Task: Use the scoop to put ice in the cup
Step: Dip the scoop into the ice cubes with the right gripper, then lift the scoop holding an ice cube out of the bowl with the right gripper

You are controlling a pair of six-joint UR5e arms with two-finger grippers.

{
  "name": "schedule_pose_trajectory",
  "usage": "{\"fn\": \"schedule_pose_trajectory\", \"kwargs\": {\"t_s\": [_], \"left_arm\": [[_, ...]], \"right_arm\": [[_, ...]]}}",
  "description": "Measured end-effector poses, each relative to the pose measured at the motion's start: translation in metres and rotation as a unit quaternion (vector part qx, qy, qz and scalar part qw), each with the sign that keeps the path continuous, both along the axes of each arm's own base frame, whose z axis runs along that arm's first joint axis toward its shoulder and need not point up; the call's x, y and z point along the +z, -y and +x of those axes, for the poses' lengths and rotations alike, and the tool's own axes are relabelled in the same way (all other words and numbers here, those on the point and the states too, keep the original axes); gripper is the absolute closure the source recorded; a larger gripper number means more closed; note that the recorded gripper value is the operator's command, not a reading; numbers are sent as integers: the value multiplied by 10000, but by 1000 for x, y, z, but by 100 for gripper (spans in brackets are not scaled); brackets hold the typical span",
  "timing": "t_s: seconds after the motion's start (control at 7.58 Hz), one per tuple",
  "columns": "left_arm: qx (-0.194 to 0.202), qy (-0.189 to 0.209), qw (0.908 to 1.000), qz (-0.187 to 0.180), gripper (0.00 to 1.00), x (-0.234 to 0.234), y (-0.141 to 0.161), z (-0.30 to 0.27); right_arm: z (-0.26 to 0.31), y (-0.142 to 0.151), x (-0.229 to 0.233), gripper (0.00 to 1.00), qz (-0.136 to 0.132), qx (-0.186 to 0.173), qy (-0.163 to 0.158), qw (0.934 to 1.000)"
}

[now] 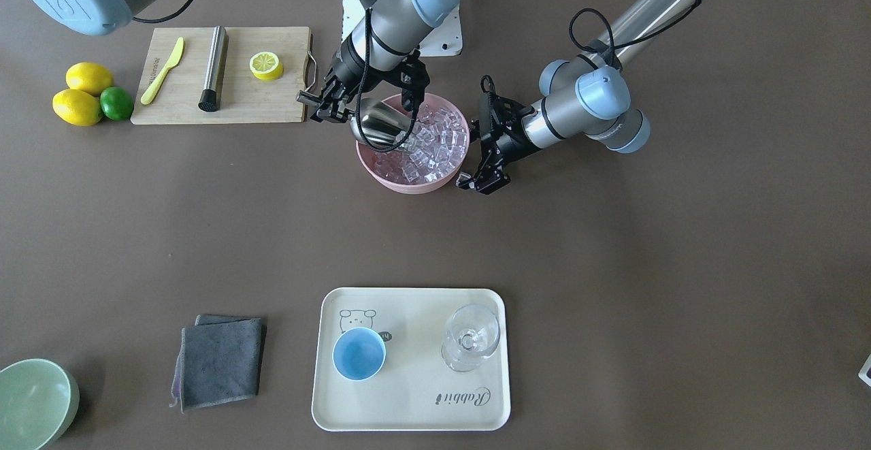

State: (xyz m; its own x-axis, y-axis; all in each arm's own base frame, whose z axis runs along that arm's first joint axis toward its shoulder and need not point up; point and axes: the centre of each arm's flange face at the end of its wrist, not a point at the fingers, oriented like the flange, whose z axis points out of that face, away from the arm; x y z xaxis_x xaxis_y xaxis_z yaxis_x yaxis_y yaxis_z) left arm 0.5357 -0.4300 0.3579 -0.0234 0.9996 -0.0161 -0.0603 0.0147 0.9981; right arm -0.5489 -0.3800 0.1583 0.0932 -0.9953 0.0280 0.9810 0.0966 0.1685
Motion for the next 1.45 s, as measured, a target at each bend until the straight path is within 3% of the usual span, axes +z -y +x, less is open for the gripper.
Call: {"fn": "schedule_pose_trajectory", "kwargs": {"t_s": [0.53,1.45], "left_arm": [[1,18,10000,-8,2,-1,0,1],[13,149,9999,68,2,-7,1,1]], "right_arm": [[32,-17,17,100,-69,570,541,9969],[51,-27,40,100,-120,1059,987,9894]]}}
